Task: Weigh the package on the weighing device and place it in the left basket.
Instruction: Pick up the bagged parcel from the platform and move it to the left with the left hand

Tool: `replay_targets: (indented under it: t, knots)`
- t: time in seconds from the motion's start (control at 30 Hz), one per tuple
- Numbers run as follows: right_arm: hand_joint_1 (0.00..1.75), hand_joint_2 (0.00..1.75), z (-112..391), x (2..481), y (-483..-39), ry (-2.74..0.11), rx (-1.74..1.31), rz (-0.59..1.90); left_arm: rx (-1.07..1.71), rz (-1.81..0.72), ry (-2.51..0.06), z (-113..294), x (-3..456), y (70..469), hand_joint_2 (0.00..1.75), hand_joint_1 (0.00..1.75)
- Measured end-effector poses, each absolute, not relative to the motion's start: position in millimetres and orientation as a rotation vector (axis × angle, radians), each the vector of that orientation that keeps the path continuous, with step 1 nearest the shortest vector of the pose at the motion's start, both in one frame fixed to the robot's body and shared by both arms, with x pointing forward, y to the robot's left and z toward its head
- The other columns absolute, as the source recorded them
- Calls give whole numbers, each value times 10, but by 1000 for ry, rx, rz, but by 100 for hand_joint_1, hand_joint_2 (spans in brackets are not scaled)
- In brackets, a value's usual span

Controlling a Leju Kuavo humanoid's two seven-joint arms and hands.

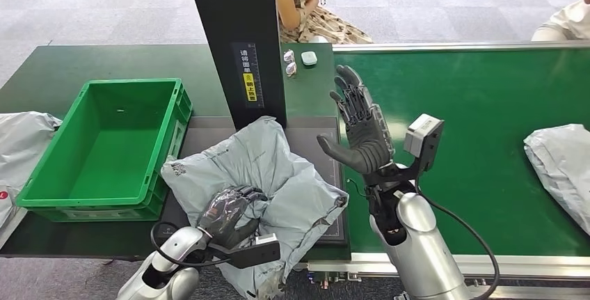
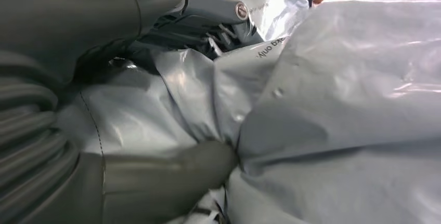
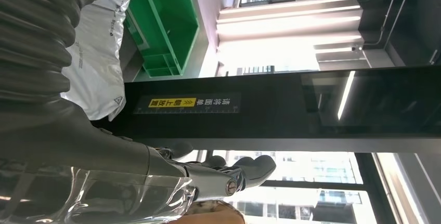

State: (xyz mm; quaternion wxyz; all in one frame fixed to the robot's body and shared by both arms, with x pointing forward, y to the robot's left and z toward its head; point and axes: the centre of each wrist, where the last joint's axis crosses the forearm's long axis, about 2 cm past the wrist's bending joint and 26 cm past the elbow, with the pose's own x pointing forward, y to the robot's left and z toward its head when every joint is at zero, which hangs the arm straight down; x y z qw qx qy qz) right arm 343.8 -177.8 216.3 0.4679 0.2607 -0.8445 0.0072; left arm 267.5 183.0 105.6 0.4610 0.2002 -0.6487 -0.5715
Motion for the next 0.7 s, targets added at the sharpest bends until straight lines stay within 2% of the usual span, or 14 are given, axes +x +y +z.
replay_targets:
  t: [0.7]
  knots:
    - [0, 175, 2112, 3411, -1822, -2058, 610, 23, 445, -1128, -1795, 1126, 2598, 1781, 175, 175]
